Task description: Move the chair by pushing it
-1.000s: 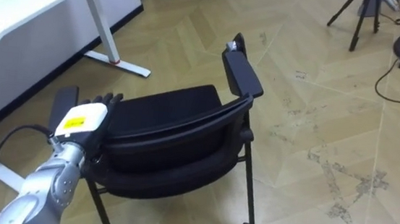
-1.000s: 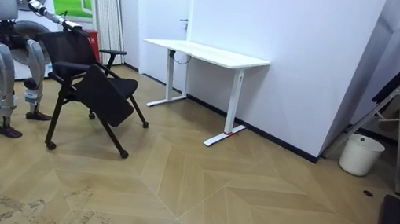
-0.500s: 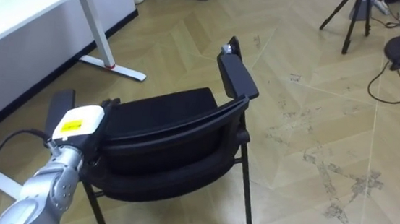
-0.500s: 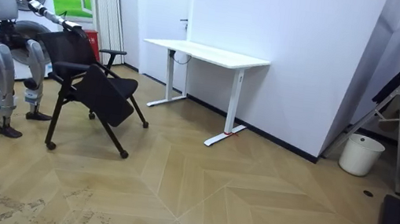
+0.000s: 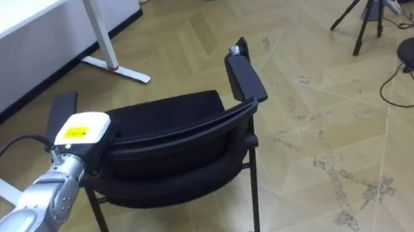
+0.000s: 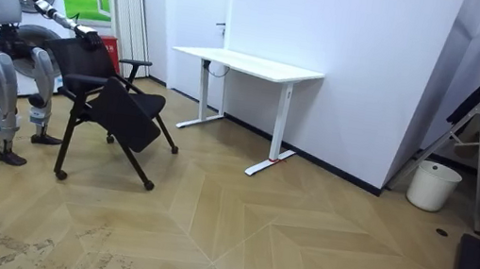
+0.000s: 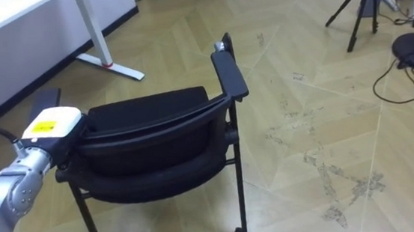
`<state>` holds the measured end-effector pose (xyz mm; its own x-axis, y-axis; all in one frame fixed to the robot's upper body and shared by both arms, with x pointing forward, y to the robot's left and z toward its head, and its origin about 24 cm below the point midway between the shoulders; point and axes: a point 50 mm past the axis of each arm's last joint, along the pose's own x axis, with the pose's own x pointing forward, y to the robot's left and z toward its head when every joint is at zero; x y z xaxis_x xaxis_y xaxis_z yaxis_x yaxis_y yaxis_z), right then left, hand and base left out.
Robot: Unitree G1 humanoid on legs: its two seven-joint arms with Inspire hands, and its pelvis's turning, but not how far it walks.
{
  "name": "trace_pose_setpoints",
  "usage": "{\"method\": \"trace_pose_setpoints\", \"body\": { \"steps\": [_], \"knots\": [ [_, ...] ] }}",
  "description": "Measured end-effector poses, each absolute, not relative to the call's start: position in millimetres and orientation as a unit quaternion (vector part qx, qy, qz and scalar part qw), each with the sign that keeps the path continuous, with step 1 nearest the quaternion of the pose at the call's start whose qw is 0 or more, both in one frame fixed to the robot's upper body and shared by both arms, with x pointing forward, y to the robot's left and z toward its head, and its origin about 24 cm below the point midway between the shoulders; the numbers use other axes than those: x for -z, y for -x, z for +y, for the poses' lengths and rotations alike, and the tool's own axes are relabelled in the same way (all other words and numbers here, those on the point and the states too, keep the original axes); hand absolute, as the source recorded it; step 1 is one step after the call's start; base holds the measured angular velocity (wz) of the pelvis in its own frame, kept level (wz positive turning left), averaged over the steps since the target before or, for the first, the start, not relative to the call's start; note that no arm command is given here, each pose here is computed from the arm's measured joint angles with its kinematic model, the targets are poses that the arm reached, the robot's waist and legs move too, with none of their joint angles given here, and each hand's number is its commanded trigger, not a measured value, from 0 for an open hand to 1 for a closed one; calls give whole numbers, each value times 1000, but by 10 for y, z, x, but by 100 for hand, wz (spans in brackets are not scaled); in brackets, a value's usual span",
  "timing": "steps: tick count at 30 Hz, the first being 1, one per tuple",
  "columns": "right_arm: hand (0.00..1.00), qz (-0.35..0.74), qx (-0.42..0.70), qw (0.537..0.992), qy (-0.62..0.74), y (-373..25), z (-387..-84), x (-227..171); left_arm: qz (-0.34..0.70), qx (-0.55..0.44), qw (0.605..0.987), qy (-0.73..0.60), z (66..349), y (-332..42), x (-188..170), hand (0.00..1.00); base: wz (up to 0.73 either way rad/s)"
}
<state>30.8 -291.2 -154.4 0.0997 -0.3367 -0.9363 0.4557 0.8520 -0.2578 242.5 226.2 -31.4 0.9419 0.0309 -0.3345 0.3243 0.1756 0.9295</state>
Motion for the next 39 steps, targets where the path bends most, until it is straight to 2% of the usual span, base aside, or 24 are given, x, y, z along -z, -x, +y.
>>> {"method": "trace_pose_setpoints", "body": {
  "steps": [21, 30, 34, 39],
  "knots": [
    [0, 609, 265, 747, -44, -350, -2902, 1543, 102, 97, 758, -636, 2107, -2377, 158, 100, 6],
    [0, 561, 204, 799, 76, -804, -2977, 1427, 71, 96, 750, -650, 2060, -2372, 27, 100, 7],
    [0, 501, 175, 829, 178, -1190, -3121, 1221, 54, 100, 744, -658, 2053, -2400, -113, 100, 0],
    [0, 425, 143, 841, 303, -1555, -3264, 930, 38, 112, 737, -666, 2033, -2404, -179, 100, 7]
  ]
}}
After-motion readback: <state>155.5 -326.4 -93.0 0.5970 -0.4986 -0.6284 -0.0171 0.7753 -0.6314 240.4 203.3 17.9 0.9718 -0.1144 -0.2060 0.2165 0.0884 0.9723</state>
